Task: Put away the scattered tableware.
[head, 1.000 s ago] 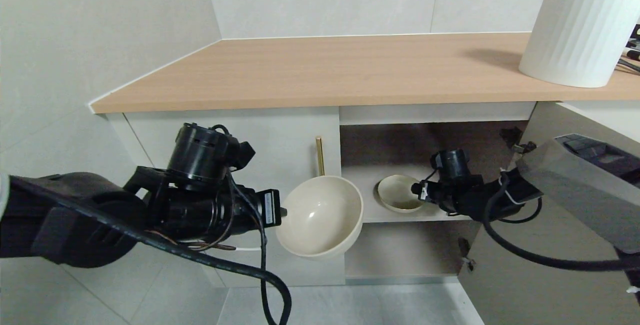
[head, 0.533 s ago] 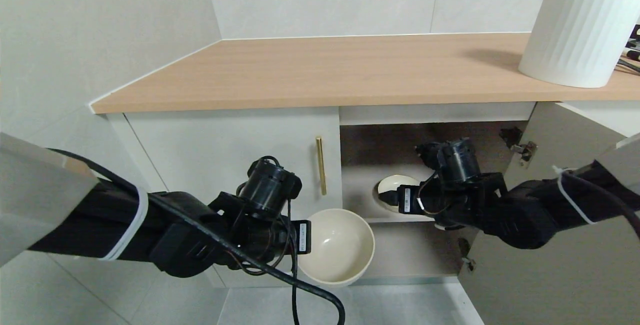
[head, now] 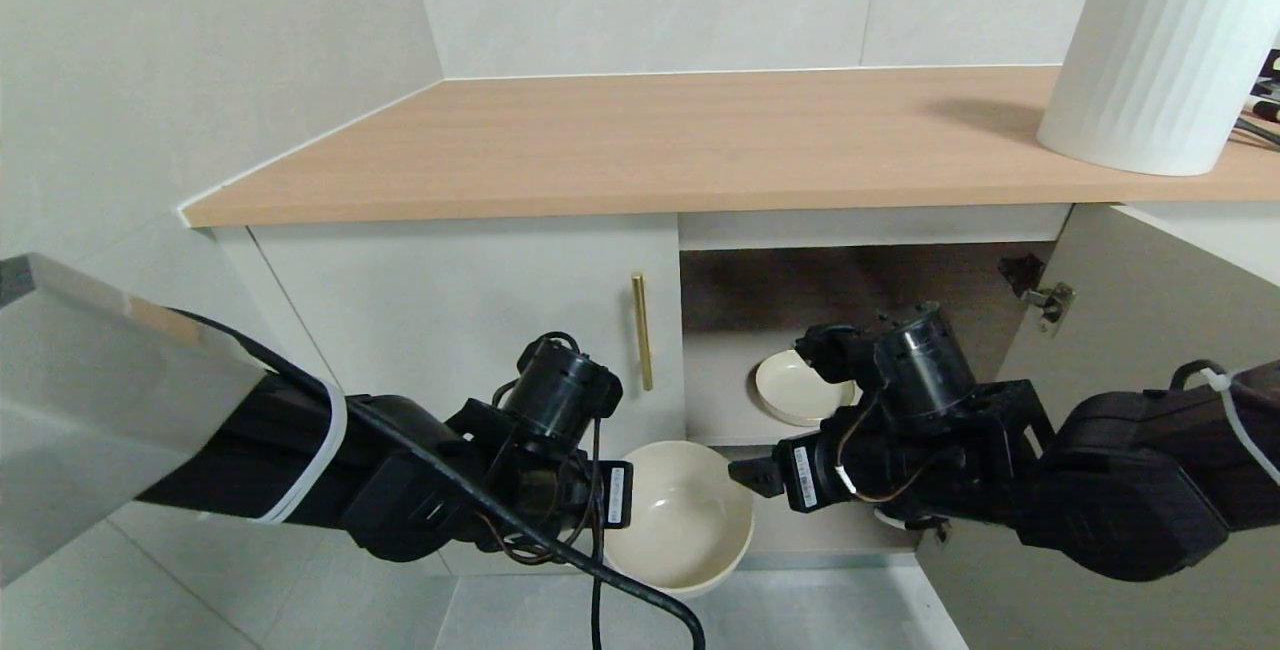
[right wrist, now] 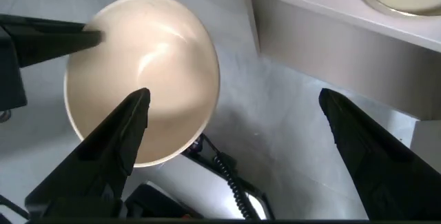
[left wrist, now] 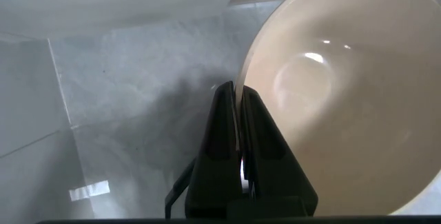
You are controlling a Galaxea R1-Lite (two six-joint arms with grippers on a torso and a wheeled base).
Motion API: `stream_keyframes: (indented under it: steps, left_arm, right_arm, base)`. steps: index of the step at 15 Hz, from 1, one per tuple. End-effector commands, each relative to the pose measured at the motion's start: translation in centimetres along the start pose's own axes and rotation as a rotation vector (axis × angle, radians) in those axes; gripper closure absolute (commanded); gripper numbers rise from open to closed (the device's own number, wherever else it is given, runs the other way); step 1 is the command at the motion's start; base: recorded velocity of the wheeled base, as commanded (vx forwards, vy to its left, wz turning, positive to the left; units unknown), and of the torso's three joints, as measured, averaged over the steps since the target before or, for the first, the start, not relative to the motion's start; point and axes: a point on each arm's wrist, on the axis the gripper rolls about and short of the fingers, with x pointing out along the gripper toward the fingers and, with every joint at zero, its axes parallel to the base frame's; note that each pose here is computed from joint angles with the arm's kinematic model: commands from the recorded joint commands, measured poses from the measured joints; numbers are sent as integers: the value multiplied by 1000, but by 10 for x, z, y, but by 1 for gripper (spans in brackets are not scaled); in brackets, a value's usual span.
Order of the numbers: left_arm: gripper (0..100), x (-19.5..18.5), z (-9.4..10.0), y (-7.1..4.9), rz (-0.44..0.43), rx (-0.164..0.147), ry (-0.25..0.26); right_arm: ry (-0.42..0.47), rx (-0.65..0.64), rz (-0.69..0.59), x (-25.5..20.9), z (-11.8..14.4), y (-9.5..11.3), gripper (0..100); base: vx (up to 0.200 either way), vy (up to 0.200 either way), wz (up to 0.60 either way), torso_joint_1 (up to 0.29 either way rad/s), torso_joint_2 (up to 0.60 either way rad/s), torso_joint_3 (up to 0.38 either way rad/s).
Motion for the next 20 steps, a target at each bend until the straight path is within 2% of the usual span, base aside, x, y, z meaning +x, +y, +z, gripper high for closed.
stream_keyframes:
  steps: [1,6,12,13,20]
  left_arm:
    - [100,-9,1,-3,-17,5,-19]
    - [100,-19,4,-6,-35,8,-47]
    - [100,-16,2,-7,-32,14,-35]
    - [100,-15,2,-7,-30,14,-33]
    - [100,-12,1,-7,-27,15,-29]
  right_arm:
    - [46,-14,-9,16,-10,4,0]
    - [78,-20,-48,37,-18,4,0]
    - [64,-11,-73,41,-16,5,0]
    - [61,-11,-73,40,-15,5,100]
    - [58,-12,-72,39,-14,5,100]
  base:
    - [0,0,0,0,0,0]
    - [0,0,0,0,0,0]
    - [0,0,0,0,0,0]
    - [0,0,0,0,0,0]
    - [0,0,0,0,0,0]
